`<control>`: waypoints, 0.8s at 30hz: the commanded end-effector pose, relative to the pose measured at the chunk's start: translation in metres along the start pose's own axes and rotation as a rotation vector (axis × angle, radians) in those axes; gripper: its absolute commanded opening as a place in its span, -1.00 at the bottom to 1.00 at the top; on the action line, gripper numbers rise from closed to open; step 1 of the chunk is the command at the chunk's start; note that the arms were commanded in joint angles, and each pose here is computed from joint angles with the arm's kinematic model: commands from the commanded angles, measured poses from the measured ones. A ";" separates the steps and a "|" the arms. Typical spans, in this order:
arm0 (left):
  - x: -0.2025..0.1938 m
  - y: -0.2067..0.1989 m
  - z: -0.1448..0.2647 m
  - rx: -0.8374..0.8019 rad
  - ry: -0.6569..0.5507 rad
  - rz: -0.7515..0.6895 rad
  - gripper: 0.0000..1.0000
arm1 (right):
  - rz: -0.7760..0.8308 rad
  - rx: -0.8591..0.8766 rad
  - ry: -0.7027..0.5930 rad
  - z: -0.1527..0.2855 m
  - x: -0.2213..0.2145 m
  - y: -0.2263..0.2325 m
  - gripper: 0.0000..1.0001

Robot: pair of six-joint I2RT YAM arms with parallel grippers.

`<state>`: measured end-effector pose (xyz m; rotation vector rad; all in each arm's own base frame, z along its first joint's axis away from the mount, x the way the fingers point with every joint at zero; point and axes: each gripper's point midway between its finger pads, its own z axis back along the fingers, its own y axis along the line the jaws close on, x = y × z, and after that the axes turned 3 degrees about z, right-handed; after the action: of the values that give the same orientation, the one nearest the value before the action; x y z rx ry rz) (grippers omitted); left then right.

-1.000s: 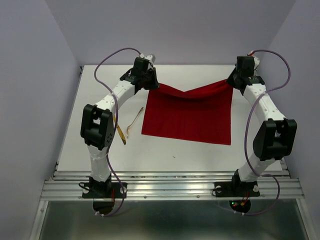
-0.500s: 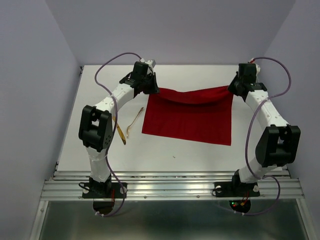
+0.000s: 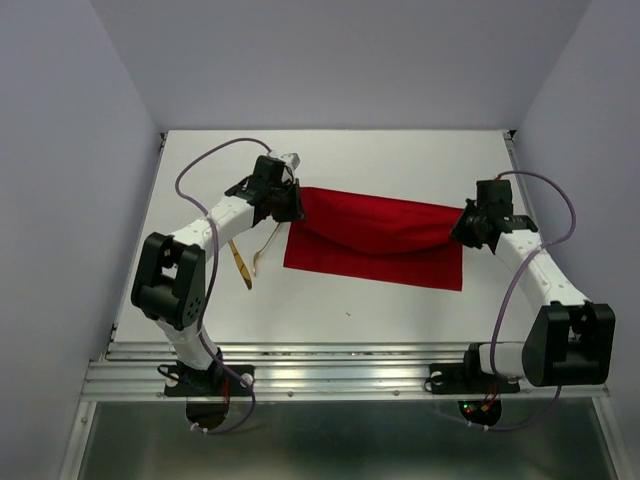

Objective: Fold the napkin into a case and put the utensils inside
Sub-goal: Fold and flatten the napkin at the center of the board.

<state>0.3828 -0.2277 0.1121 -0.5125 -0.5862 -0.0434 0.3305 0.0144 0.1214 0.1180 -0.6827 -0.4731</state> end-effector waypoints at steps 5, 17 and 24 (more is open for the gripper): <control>-0.003 -0.006 0.027 -0.040 -0.073 -0.005 -1.00 | -0.024 0.070 0.015 0.023 -0.016 0.003 -0.99; -0.030 0.004 0.032 -0.033 -0.053 0.019 -1.00 | -0.047 0.050 0.067 0.034 -0.043 -0.009 -0.99; -0.036 0.006 0.038 -0.034 -0.057 0.030 -1.00 | -0.066 0.050 0.083 0.037 -0.051 -0.011 -0.99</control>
<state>0.3319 -0.2072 0.0909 -0.5149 -0.5551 -0.0042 0.2721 0.0287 0.1105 0.1852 -0.5926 -0.4964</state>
